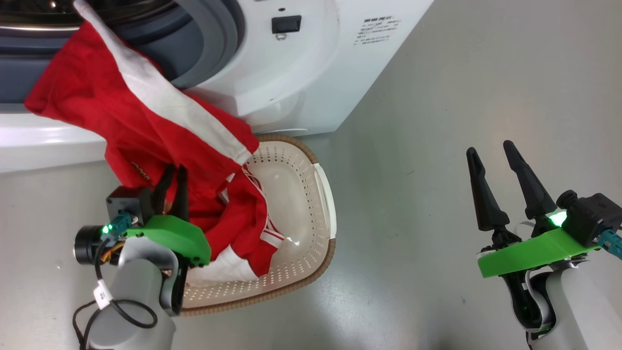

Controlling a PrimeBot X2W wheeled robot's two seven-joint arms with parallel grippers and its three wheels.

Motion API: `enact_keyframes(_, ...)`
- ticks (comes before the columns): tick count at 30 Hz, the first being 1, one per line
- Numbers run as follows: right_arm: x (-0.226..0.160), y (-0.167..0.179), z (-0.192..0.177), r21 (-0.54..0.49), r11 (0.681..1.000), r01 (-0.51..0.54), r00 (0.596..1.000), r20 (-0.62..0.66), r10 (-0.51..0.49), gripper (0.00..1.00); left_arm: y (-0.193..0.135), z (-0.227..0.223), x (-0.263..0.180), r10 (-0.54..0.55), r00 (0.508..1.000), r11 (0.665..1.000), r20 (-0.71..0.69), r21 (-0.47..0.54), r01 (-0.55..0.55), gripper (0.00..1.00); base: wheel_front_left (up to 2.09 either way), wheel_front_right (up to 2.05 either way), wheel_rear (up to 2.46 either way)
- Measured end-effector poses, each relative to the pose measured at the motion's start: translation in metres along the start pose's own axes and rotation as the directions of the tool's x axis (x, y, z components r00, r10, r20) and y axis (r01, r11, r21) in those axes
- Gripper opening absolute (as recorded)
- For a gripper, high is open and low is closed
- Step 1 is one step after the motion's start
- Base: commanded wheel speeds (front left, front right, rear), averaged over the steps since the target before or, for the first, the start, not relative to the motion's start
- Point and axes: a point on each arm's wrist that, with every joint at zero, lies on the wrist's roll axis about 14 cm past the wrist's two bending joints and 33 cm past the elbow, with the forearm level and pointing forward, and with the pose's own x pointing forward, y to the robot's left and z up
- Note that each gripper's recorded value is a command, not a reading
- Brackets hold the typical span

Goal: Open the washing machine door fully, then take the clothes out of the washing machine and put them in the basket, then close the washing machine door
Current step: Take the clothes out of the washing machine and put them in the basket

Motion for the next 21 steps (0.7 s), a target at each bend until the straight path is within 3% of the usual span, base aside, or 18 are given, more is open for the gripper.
enact_keyframes(7, 0.001, 0.001, 0.001, 0.001, 1.0, -0.003, 1.0, 0.003, 0.003, 1.0, 0.003, 0.005, 0.0, 0.009, 1.0, 1.0, 0.011, -0.004, -0.009, 0.37, 0.0, 0.0, 0.0)
enact_keyframes(11, 0.001, 0.004, 0.002, 0.003, 1.0, -0.01, 1.0, 0.006, 0.01, 1.0, 0.005, 0.012, -0.001, 0.015, 0.999, 1.0, 0.032, -0.011, -0.015, 0.49, 0.0, 0.0, 0.0)
enact_keyframes(12, 0.001, 0.004, 0.002, 0.003, 1.0, -0.011, 1.0, 0.007, 0.011, 1.0, 0.005, 0.016, -0.001, 0.013, 0.999, 1.0, 0.042, -0.016, -0.012, 0.58, 0.0, 0.0, 0.0)
enact_keyframes(14, 0.002, 0.005, 0.003, 0.003, 1.0, -0.013, 1.0, 0.008, 0.013, 1.0, 0.006, 0.02, -0.001, 0.014, 0.998, 1.0, 0.055, -0.022, -0.013, 0.84, 0.0, 0.0, 0.0)
enact_keyframes(16, 0.002, 0.006, 0.004, 0.004, 1.0, -0.017, 1.0, 0.011, 0.017, 1.0, 0.007, 0.027, -0.001, 0.017, 0.997, 1.0, 0.076, -0.024, -0.015, 0.99, 0.0, 0.0, 0.0)
enact_keyframes(21, 0.002, 0.01, 0.007, 0.004, 1.0, -0.028, 0.999, 0.02, 0.028, 1.0, 0.007, 0.042, -0.007, 0.017, 0.992, 1.0, 0.126, -0.026, -0.013, 1.0, 0.0, 0.0, 0.0)
